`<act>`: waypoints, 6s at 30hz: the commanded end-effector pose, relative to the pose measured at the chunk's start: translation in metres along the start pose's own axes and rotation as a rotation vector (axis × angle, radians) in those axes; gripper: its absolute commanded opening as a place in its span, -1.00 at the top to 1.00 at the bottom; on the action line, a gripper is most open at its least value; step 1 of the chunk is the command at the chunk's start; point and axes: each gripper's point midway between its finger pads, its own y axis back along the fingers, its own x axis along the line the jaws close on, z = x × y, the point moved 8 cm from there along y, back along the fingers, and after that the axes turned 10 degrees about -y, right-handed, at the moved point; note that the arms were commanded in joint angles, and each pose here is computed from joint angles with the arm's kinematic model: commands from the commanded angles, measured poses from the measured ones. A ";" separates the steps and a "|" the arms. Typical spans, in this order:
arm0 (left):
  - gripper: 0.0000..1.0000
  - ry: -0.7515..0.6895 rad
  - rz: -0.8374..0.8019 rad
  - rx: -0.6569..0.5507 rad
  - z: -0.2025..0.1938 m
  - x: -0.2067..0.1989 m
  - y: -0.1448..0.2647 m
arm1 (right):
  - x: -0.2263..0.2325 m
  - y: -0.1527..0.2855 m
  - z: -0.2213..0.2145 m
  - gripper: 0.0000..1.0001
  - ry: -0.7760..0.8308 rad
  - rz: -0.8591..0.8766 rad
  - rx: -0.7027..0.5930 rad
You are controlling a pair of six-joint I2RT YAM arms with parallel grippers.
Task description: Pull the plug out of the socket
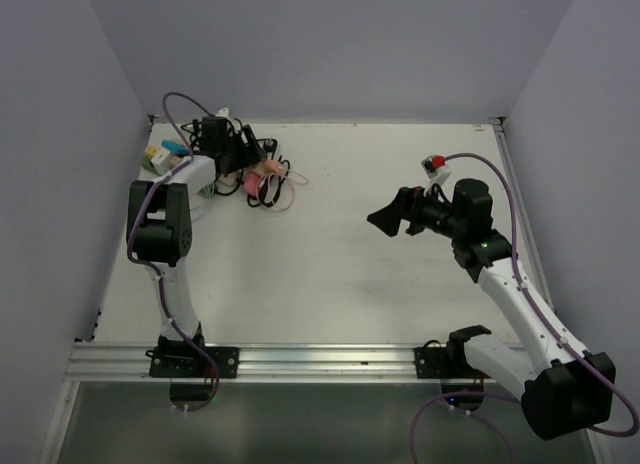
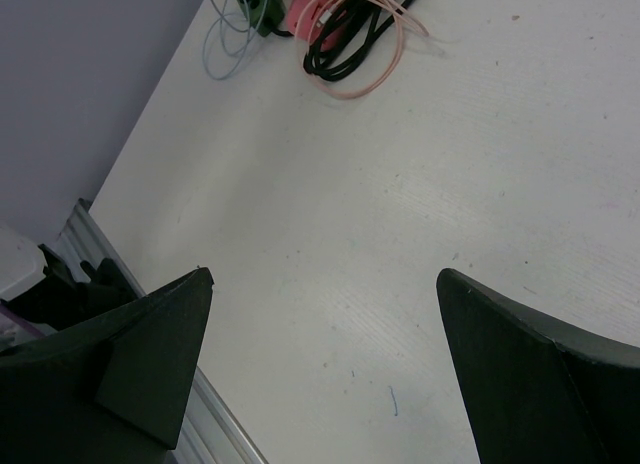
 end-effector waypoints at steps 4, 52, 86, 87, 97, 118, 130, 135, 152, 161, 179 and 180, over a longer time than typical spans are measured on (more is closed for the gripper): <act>0.13 -0.059 -0.065 -0.003 0.014 -0.014 0.011 | 0.012 0.006 0.011 -0.98 0.049 0.026 -0.035; 1.00 -0.351 -0.627 -0.482 0.072 -0.237 0.265 | 0.030 0.037 0.029 -0.98 0.160 -0.030 -0.209; 1.00 -0.291 -0.523 -0.255 -0.087 -0.196 0.124 | 0.013 -0.103 -0.003 -0.75 -0.280 0.032 0.164; 1.00 -0.288 -0.516 -0.254 -0.088 -0.195 0.124 | 0.010 -0.107 -0.005 -0.73 -0.301 0.028 0.175; 1.00 -0.265 -0.513 -0.255 -0.090 -0.195 0.123 | 0.007 -0.121 -0.016 -0.30 -0.318 0.044 0.205; 1.00 -0.161 -0.198 -0.253 -0.101 -0.160 0.094 | -0.006 -0.105 -0.038 1.00 -0.290 -0.011 0.252; 1.00 -0.093 -0.064 -0.282 -0.098 -0.130 0.074 | -0.007 -0.097 -0.046 1.00 -0.286 -0.011 0.279; 1.00 -0.066 -0.014 -0.280 -0.101 -0.120 0.068 | -0.006 -0.096 -0.047 1.00 -0.288 -0.008 0.287; 1.00 -0.011 0.124 -0.344 -0.077 -0.101 0.061 | 0.016 -0.075 -0.033 1.00 -0.236 0.030 0.291; 0.76 -0.064 -0.081 -0.274 -0.078 -0.120 0.074 | 0.010 -0.079 -0.034 1.00 -0.215 0.007 0.283; -0.83 -0.368 -0.516 0.013 -0.127 -0.133 0.155 | 0.006 -0.087 -0.015 1.00 -0.025 -0.034 0.304; -0.83 -0.370 -0.561 0.038 -0.131 -0.135 0.158 | 0.006 -0.087 -0.015 1.00 -0.025 -0.032 0.303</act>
